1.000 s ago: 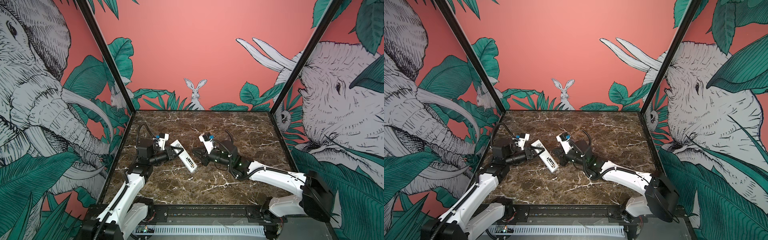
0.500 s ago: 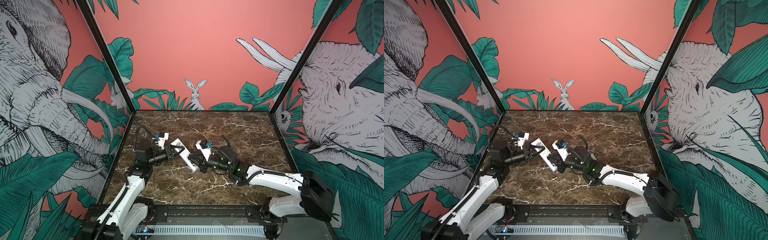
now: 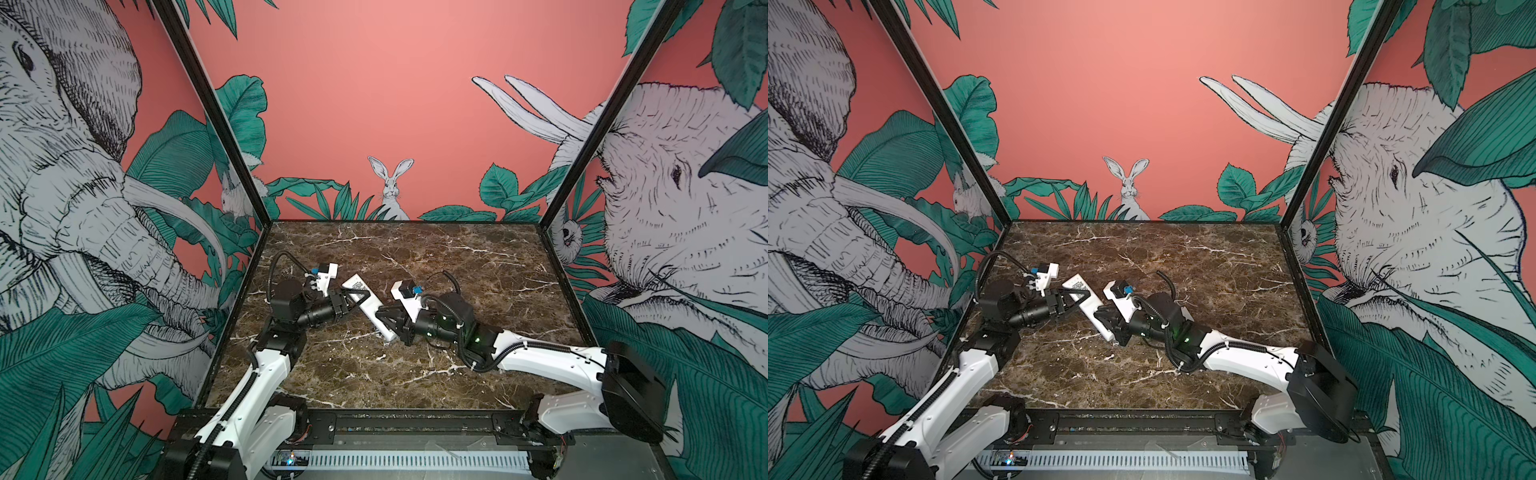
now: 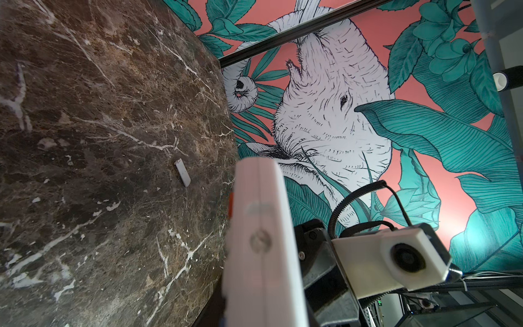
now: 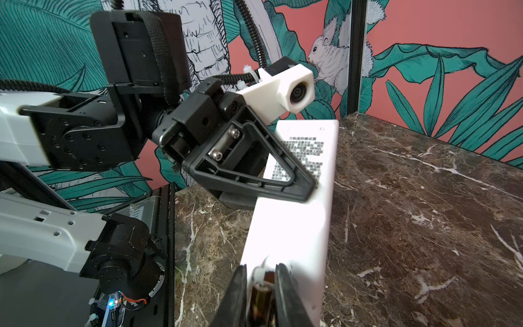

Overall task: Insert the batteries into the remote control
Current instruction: 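Carry the battery with the right gripper to the remote's open compartment, then lower the battery into the compartment beside the first battery with the right gripper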

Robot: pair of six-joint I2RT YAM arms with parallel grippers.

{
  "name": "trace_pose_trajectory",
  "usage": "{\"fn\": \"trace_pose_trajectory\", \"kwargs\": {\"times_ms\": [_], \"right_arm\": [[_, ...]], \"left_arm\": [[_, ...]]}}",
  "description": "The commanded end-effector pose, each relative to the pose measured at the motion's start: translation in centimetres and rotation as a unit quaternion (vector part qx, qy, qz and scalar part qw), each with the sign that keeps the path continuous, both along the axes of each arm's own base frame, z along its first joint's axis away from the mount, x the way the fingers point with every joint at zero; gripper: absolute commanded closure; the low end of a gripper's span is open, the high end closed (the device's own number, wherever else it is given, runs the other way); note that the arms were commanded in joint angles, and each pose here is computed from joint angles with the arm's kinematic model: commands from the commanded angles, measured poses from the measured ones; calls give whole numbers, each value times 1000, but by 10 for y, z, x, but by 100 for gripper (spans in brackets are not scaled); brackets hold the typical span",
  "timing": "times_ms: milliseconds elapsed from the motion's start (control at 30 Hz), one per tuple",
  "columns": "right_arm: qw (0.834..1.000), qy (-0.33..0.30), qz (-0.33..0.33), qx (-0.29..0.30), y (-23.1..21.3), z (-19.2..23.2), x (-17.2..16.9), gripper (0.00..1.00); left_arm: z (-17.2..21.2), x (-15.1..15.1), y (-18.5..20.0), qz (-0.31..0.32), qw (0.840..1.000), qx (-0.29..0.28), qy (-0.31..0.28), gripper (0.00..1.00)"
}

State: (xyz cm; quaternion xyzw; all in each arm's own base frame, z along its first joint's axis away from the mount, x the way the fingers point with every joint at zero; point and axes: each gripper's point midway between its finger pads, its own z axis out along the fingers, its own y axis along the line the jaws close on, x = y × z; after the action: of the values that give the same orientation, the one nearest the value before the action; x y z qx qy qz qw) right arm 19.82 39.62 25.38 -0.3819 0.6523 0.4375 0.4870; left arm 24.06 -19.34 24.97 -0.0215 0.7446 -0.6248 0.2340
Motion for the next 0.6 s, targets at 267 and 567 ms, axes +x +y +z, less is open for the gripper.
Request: {"fn": "trace_pose_trajectory", "kwargs": {"times_ms": [267,567], "right_arm": [[998,2,-45,33,-19,39,5,48],[967,228,-107,-23,-37,17,37,28]], "left_arm": [[1,-3,-4,-21,999,1,-42,100],[5,-11,-7,-47,995,7,-86,100]]}}
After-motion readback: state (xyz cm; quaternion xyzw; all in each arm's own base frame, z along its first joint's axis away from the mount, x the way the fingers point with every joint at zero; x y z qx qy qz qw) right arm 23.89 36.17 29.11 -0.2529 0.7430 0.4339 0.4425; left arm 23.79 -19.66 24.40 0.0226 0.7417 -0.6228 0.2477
